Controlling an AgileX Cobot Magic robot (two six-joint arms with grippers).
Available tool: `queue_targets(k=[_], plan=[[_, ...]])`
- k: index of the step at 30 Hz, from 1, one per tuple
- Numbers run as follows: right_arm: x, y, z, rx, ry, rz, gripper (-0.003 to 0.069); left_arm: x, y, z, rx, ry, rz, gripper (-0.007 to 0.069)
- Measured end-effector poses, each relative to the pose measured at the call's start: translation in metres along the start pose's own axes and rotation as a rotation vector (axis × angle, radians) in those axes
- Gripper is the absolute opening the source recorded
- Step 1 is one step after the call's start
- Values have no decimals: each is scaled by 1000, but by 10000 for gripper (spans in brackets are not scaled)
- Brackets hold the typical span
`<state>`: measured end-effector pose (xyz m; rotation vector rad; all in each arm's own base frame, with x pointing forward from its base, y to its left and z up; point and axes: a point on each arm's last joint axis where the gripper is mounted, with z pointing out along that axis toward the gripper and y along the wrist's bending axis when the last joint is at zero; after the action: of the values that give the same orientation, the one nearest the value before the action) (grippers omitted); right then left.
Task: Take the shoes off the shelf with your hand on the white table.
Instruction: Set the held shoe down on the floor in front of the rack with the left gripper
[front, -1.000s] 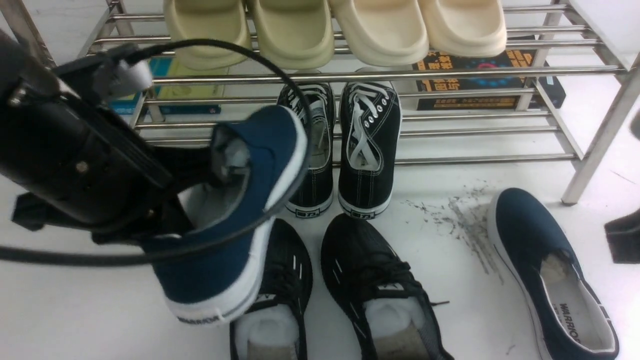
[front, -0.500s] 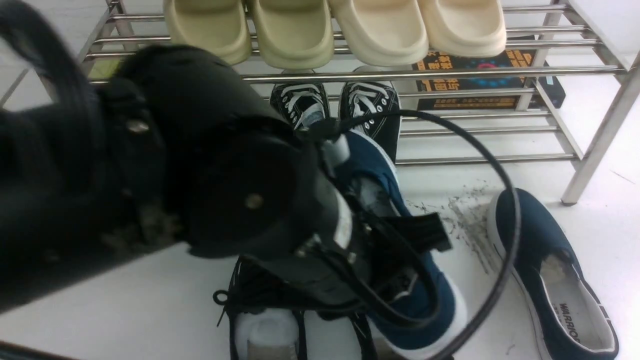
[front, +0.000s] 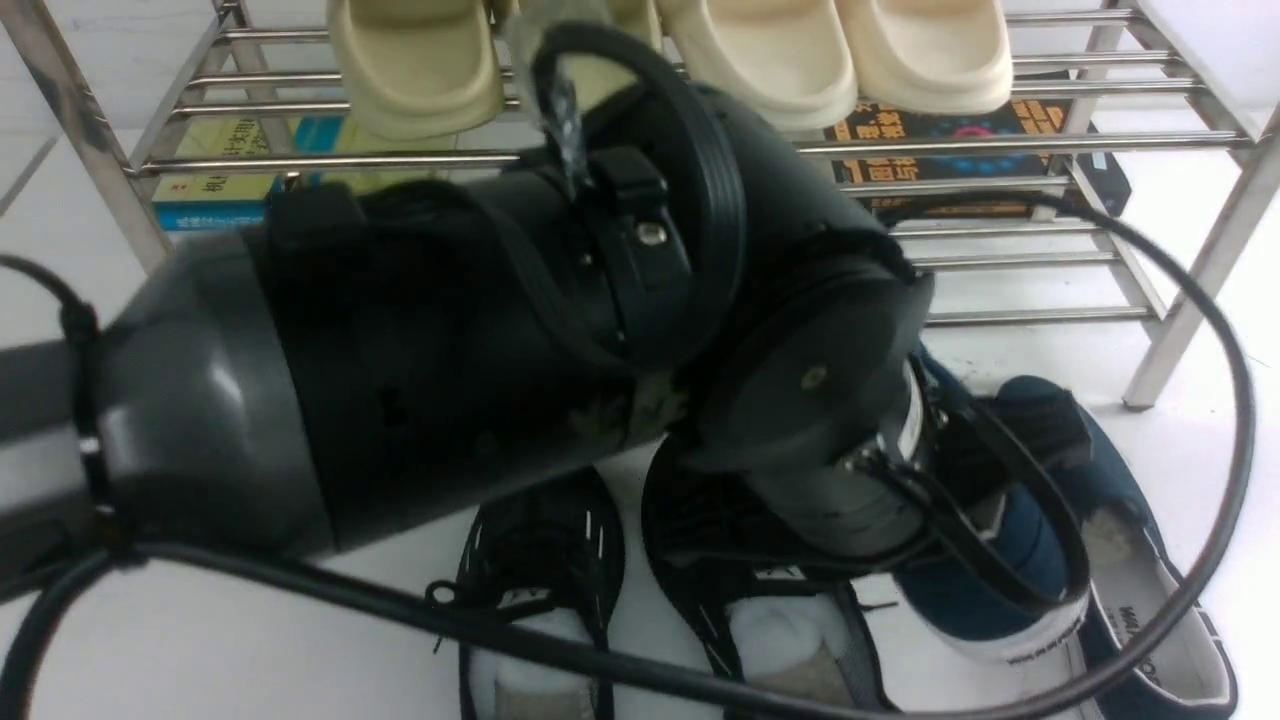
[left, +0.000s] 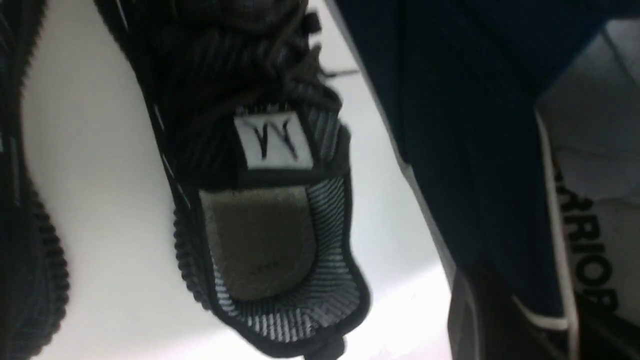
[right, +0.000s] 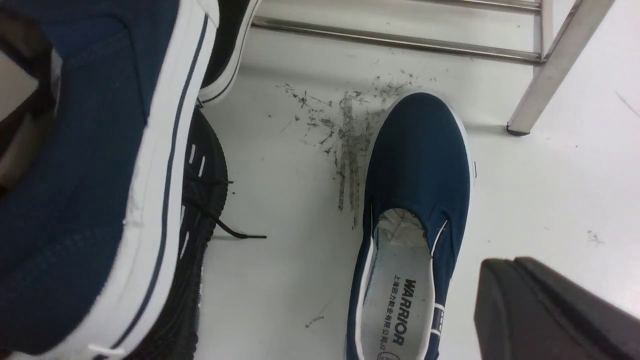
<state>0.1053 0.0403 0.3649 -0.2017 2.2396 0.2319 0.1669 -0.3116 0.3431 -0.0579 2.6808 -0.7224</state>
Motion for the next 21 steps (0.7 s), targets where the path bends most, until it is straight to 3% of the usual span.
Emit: queue_targets(k=[8, 17, 21], plan=[[0, 0, 0, 1, 0, 0, 3, 8, -14, -2, 28, -15, 88, 83], [0, 0, 0, 0, -1, 0, 11, 21, -10, 65, -127, 13, 79, 84], [0, 0, 0, 0, -1, 0, 17, 19, -10, 77, -132, -21, 43, 85]])
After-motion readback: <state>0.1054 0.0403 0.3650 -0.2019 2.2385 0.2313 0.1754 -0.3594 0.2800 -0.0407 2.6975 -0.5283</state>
